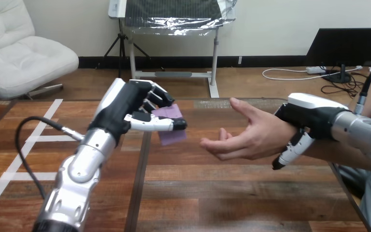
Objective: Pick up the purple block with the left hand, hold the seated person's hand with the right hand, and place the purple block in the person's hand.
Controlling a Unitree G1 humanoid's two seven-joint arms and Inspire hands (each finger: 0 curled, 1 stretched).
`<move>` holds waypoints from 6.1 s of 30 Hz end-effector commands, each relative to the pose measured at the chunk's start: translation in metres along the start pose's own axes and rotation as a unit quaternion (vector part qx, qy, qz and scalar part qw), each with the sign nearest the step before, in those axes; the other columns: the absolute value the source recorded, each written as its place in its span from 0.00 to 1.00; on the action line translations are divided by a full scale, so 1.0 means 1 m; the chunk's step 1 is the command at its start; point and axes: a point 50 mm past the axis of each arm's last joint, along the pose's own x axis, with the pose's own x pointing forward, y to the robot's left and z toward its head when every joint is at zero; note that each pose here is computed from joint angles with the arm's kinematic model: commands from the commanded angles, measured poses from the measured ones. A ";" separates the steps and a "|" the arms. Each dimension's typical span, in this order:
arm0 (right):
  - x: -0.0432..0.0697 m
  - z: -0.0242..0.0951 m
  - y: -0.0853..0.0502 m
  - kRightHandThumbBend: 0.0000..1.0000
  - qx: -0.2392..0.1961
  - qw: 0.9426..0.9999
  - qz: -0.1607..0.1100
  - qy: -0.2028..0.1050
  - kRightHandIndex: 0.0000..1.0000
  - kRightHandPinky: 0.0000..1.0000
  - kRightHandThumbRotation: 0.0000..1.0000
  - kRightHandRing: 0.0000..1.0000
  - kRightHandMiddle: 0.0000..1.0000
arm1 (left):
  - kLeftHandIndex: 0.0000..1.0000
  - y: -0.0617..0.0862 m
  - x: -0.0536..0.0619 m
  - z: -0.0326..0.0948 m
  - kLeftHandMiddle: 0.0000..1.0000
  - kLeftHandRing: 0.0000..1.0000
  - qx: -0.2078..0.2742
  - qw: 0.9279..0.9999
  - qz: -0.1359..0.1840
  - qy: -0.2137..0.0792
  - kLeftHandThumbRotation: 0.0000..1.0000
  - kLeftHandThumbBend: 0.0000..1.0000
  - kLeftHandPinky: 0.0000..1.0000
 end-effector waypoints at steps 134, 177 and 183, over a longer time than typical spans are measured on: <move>-0.010 0.057 0.006 0.96 0.052 0.995 0.070 -0.055 0.80 0.61 0.48 0.72 0.78 | 0.73 -0.020 0.012 0.038 0.78 0.80 0.016 0.997 -0.015 -0.080 0.77 0.86 0.70; -0.027 0.041 -0.009 1.00 0.077 0.985 0.156 -0.002 1.00 0.94 0.65 1.00 1.00 | 0.71 0.002 -0.068 0.028 0.76 0.77 -0.043 0.989 0.107 -0.096 0.71 0.57 0.67; -0.028 0.039 -0.010 1.00 0.073 0.987 0.142 -0.006 1.00 0.94 0.78 1.00 1.00 | 0.71 0.003 -0.076 0.026 0.75 0.77 -0.044 0.988 0.114 -0.089 0.71 0.54 0.67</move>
